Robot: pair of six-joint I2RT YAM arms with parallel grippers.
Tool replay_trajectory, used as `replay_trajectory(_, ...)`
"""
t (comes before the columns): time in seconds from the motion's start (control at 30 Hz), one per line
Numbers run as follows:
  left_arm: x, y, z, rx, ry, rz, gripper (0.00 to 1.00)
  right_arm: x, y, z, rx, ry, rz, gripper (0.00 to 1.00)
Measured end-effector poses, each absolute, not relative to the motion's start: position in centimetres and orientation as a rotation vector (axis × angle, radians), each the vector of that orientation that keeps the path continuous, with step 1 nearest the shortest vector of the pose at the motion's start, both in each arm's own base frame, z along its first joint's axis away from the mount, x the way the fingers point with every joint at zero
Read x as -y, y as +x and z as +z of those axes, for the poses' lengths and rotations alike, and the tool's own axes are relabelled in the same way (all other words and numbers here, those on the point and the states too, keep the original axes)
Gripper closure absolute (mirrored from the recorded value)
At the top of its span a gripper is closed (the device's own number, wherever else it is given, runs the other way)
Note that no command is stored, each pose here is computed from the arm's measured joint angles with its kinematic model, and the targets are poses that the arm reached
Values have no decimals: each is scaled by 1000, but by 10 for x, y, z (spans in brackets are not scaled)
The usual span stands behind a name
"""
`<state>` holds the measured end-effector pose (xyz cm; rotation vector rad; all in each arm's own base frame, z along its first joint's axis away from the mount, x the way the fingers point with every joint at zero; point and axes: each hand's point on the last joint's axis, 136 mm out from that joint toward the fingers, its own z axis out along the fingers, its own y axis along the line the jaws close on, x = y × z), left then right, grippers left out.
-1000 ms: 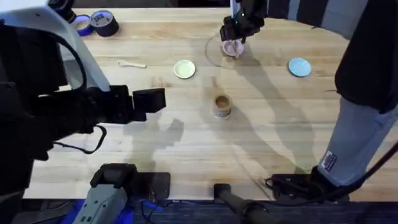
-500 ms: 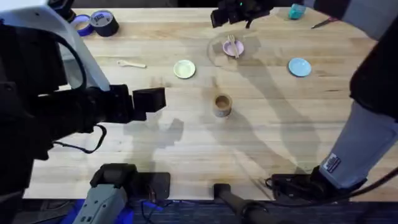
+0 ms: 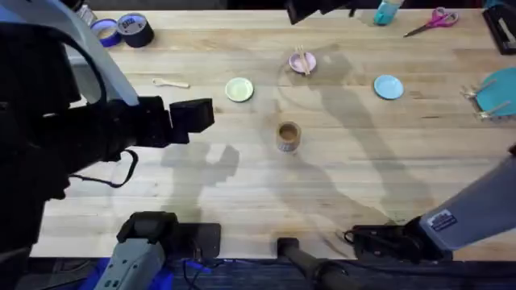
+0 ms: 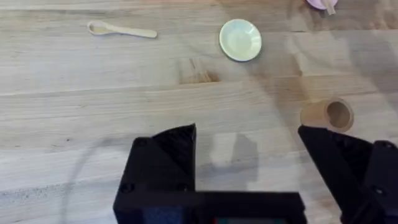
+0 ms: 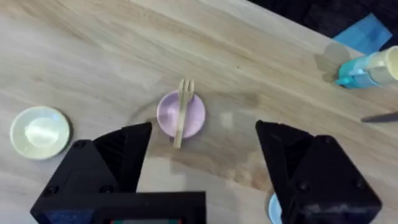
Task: Pick up a utensil and set it on the pink plate, then put the other utensil in the container.
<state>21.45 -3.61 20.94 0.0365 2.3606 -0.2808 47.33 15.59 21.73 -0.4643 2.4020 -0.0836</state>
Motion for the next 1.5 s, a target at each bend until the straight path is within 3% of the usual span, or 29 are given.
replay_trajectory(0.47,32,215,209,-2362,25,-252,7,-142,407,308,-2295,-507,8,5)
replay_trajectory(0.77,27,216,208,-2364,10,-216,8,-137,374,345,-2214,-552,55,5)
replay_trajectory(1.2,15,220,210,-2349,-51,-147,7,-110,331,325,-2188,-575,107,5)
replay_trajectory(1.5,3,232,196,-2406,-226,-113,7,-113,286,278,-2289,-680,214,5)
